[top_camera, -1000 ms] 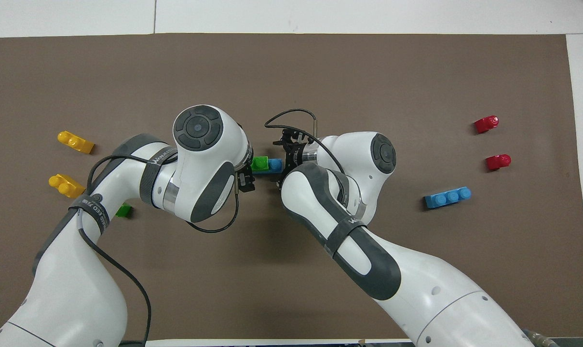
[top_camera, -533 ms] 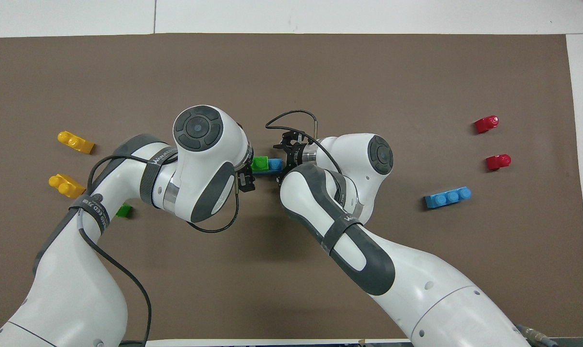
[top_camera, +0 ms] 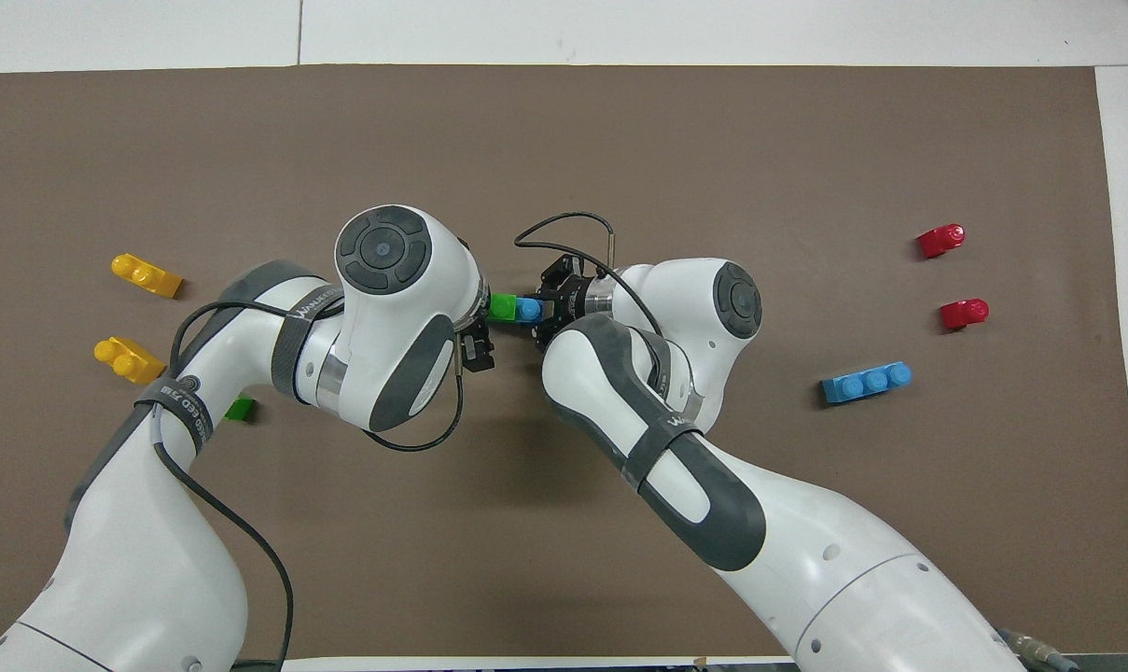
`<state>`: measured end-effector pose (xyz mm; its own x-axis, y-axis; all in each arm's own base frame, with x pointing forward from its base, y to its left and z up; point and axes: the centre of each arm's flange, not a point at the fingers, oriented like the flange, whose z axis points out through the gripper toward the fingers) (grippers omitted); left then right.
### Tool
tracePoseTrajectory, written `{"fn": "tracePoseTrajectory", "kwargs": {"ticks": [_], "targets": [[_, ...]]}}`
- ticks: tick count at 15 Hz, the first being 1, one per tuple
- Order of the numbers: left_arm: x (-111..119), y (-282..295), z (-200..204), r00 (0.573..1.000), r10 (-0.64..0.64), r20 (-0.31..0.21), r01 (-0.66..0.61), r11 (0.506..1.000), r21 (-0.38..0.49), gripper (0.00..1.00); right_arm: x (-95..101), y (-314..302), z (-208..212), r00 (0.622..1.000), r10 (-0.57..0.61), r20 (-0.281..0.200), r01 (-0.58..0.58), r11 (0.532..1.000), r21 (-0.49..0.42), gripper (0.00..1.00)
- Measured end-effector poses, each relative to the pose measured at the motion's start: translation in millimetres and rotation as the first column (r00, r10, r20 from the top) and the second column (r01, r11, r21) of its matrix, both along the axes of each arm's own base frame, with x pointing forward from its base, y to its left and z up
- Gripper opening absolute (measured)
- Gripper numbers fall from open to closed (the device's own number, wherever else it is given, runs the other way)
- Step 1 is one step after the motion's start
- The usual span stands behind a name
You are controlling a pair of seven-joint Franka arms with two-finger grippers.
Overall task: Remove green block with left arm and hold with right
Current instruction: 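Pull the green brick with the left gripper while the right gripper pulls blue, then carry the green brick with the left gripper while the right gripper carries blue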
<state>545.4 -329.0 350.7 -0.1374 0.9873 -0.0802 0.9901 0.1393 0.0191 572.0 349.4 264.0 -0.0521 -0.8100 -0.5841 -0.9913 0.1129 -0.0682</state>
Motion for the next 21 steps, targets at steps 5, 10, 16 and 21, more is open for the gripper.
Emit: {"fn": "tracePoseTrajectory", "kwargs": {"ticks": [5, 10, 16, 21], "targets": [[1.1, -0.4, 0.8, 1.000, -0.002, 0.012, 0.002, 1.000, -0.002, 0.93, 0.9, -0.8, -0.3, 1.000, -0.008, 0.009, 0.008, 1.000, -0.003, 0.34], [0.3, -1.6, -2.1, 1.000, -0.008, 0.028, 0.008, 1.000, -0.005, 0.80, -5.5, 11.8, 0.3, 0.999, -0.002, 0.034, 0.003, 1.000, -0.011, 0.34], [-0.1, -2.0, -1.5, 0.998, -0.050, 0.047, 0.049, 0.998, 0.026, 0.37, -5.5, 12.8, 0.5, 0.999, 0.002, 0.041, -0.002, 1.000, -0.012, 0.34], [-0.7, 2.3, 14.2, 0.997, -0.056, 0.047, 0.054, 0.998, 0.037, 0.37, -5.2, 17.1, 4.5, 0.999, 0.008, 0.049, -0.008, 1.000, -0.007, 0.34]]}}
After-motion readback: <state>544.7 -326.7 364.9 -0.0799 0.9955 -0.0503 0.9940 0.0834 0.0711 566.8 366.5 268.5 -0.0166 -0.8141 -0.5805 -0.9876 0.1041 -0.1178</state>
